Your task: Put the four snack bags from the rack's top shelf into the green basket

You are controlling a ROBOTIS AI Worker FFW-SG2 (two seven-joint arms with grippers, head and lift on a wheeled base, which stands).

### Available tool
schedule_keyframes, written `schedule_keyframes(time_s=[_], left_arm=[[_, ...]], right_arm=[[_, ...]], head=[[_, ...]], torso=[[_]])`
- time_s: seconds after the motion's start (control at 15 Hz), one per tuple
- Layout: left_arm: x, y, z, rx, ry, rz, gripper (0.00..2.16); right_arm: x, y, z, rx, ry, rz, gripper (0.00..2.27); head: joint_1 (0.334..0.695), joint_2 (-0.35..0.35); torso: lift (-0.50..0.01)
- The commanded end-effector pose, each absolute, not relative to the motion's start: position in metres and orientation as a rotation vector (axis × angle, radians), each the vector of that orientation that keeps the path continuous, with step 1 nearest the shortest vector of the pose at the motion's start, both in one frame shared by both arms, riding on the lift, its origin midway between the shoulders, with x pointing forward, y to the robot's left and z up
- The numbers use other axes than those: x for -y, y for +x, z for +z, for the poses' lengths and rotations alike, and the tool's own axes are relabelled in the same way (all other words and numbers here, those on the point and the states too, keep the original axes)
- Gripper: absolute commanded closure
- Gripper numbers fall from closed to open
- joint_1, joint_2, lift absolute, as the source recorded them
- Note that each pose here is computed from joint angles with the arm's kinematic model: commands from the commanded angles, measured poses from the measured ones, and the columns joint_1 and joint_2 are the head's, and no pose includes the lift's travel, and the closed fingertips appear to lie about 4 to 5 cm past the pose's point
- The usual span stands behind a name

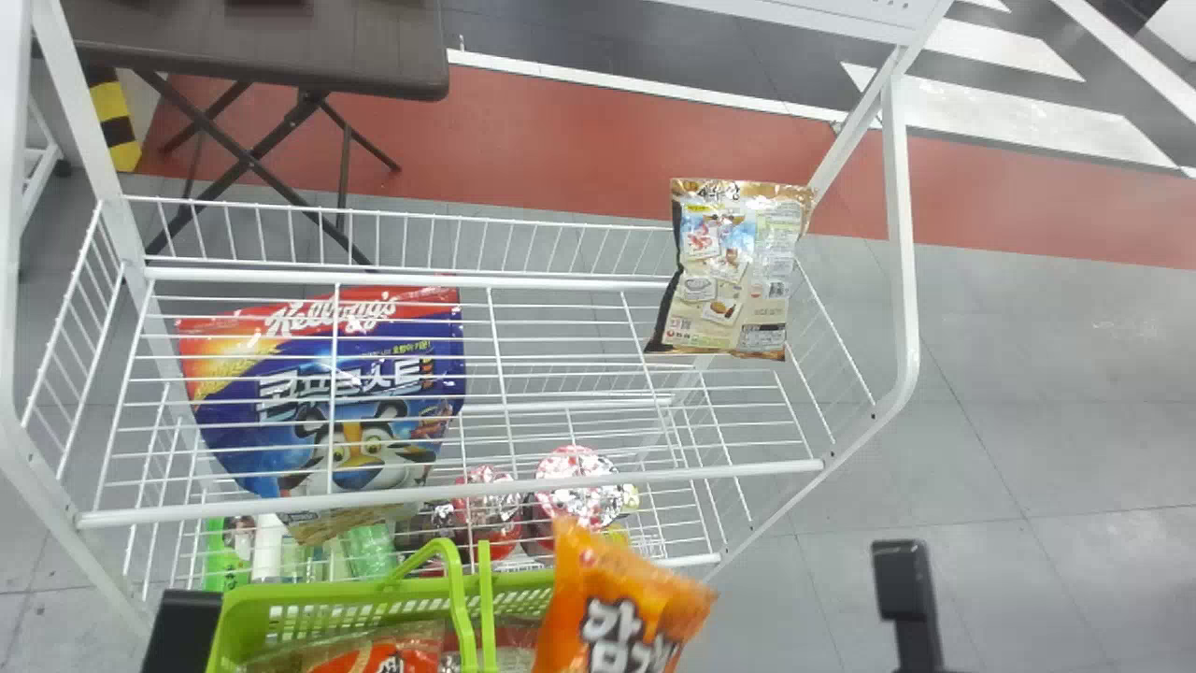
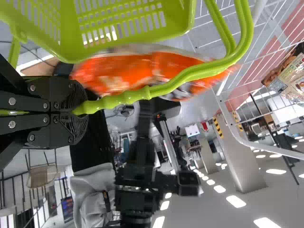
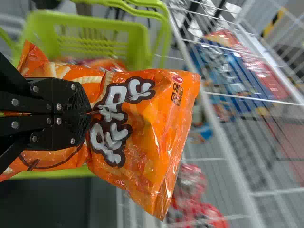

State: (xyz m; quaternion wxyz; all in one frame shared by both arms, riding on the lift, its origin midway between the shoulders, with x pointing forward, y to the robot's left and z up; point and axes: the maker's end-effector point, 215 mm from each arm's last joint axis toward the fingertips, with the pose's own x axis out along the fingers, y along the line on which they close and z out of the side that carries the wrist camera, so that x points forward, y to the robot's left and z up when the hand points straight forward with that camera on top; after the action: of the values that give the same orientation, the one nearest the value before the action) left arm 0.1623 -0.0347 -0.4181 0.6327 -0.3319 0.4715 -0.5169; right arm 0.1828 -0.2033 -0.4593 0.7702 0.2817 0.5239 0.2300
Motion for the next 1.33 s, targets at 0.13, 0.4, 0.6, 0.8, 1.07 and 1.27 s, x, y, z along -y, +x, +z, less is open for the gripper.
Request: schedule_keyframes(time_s=[0.13, 0.4, 0.6, 0.8, 1.07, 1.27], left_arm=[[0.042, 0.154, -0.413, -1.088, -0.753, -1.21, 2.15], [0.053, 0.14, -0.41, -1.1, -0.744, -1.239, 2.15], [0.058, 0.134, -0.41, -1.109, -0.738, -1.251, 2.15], [0.057, 0.135, -0.409, -1.107, -0.736, -1.25, 2.15], [0.058, 0.137, -0.409, -1.101, -0.734, -1.25, 2.15], [0.058, 0.138, -0.409, -1.103, -0.729, -1.249, 2.15]], right_arm=[[0.14, 0.163, -0.479, -1.217, 0.622, 0.631, 2.23], [0.082, 0.182, -0.483, -1.174, 0.595, 0.746, 2.23], [0.05, 0.19, -0.494, -1.141, 0.555, 0.8, 2.22], [0.068, 0.189, -0.503, -1.158, 0.544, 0.759, 0.0], [0.125, 0.194, -0.481, -1.118, 0.545, 0.678, 0.06], [0.173, 0.217, -0.464, -1.043, 0.533, 0.599, 0.06]], head=[[0.695, -0.35], [0.695, -0.35], [0.695, -0.35], [0.695, -0.35], [0.695, -0.35], [0.695, -0.35]], torso=[[0.0], [0.0], [0.0], [0.0], [0.0], [0.0]])
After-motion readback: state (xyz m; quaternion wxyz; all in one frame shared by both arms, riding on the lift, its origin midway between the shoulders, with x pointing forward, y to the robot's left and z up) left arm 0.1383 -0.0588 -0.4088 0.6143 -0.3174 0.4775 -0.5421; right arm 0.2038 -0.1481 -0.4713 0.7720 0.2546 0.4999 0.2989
